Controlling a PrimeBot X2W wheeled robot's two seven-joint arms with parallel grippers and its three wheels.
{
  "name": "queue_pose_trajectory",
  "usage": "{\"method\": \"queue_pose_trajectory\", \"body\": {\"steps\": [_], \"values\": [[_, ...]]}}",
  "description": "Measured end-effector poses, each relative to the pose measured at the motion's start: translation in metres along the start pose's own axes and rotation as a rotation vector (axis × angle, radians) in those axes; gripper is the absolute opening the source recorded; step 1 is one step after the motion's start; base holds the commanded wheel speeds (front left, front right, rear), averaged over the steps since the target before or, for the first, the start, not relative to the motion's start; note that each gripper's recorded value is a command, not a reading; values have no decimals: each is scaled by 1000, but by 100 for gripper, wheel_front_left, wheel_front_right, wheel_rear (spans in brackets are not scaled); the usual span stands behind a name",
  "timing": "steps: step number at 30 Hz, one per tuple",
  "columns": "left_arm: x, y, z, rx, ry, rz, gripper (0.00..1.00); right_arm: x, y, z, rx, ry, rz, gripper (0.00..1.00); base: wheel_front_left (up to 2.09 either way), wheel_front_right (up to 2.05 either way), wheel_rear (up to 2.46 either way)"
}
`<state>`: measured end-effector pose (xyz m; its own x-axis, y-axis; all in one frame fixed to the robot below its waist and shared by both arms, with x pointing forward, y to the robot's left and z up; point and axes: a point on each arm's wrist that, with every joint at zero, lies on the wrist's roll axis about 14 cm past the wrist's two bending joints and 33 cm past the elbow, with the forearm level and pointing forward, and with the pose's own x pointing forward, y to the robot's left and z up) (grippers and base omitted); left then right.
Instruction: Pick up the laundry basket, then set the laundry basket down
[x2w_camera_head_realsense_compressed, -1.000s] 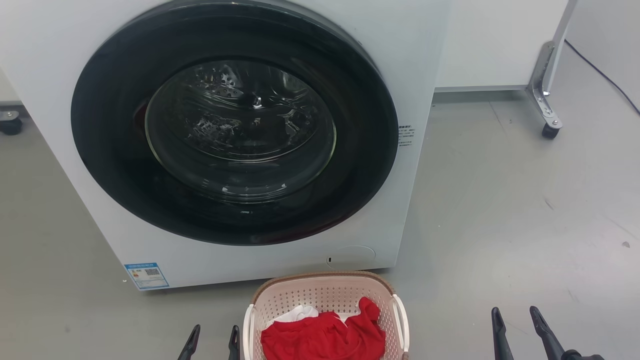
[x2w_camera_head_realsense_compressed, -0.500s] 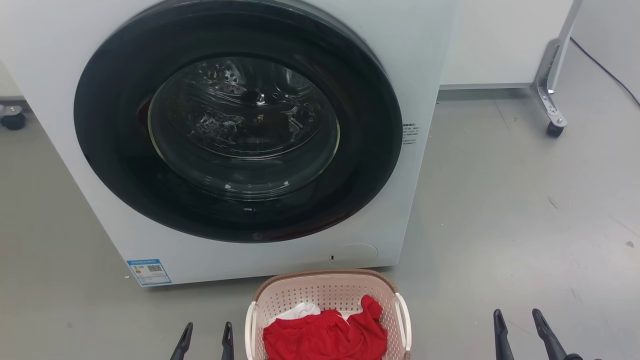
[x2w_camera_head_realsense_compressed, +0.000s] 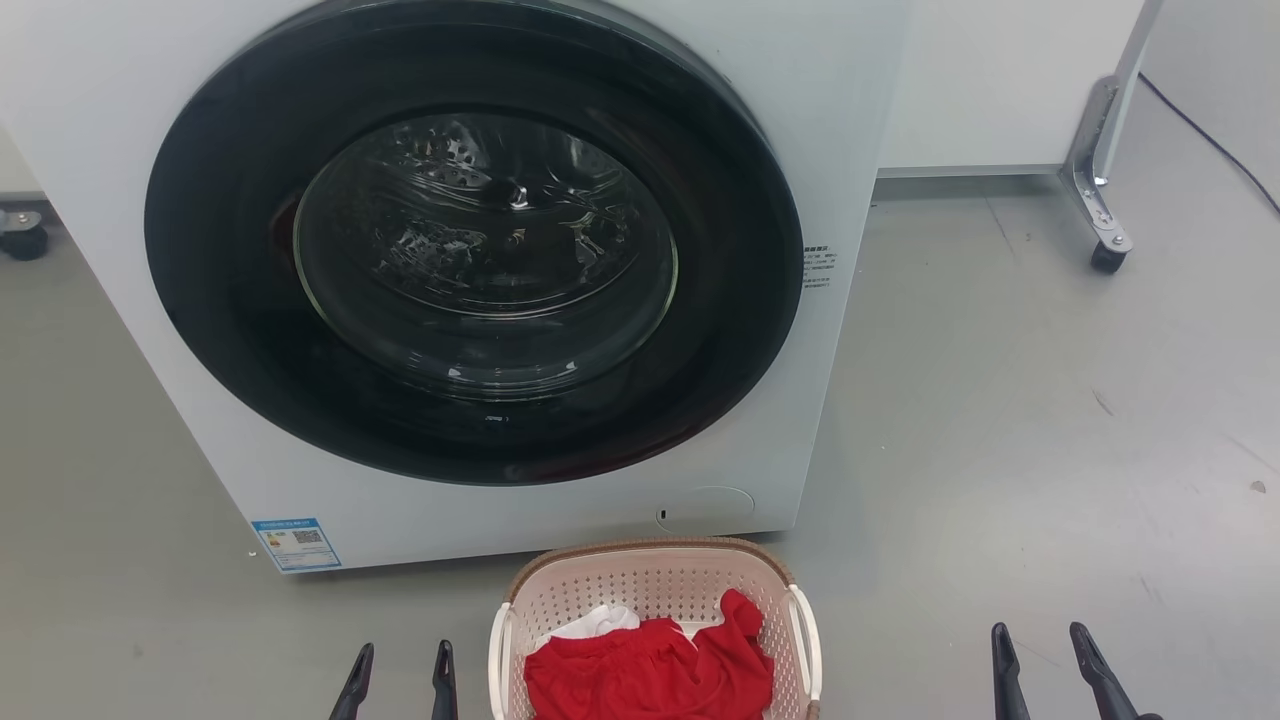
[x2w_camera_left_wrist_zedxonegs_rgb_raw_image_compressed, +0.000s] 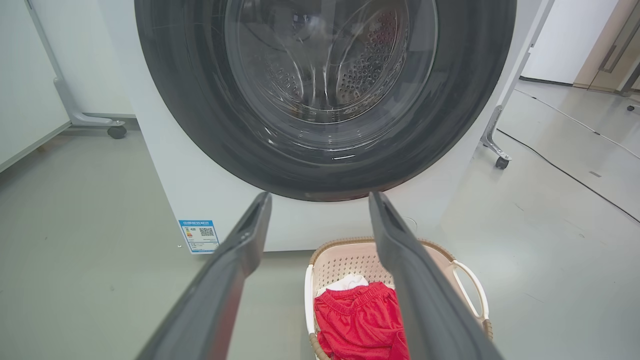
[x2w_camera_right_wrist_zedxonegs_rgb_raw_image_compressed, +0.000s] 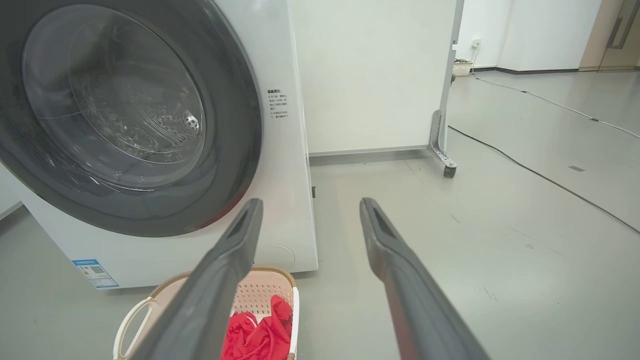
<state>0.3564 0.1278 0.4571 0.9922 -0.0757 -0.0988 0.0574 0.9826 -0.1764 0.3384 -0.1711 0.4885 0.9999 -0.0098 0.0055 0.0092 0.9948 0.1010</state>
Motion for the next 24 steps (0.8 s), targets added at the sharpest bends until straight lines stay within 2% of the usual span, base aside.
{"method": "queue_pose_trajectory", "body": {"steps": [14, 15, 24], "values": [[0, 0, 0, -3, -1, 5, 100, 1, 0, 3, -5, -8, -1, 100, 0, 0, 0], [0, 0, -3, -2, 9, 6, 0, 0, 0, 0, -5, -1, -1, 0, 0, 0, 0], [-5, 7, -15, -36, 54, 28, 0, -3, -4, -13, 36, 51, -21, 0, 0, 0, 0]]}}
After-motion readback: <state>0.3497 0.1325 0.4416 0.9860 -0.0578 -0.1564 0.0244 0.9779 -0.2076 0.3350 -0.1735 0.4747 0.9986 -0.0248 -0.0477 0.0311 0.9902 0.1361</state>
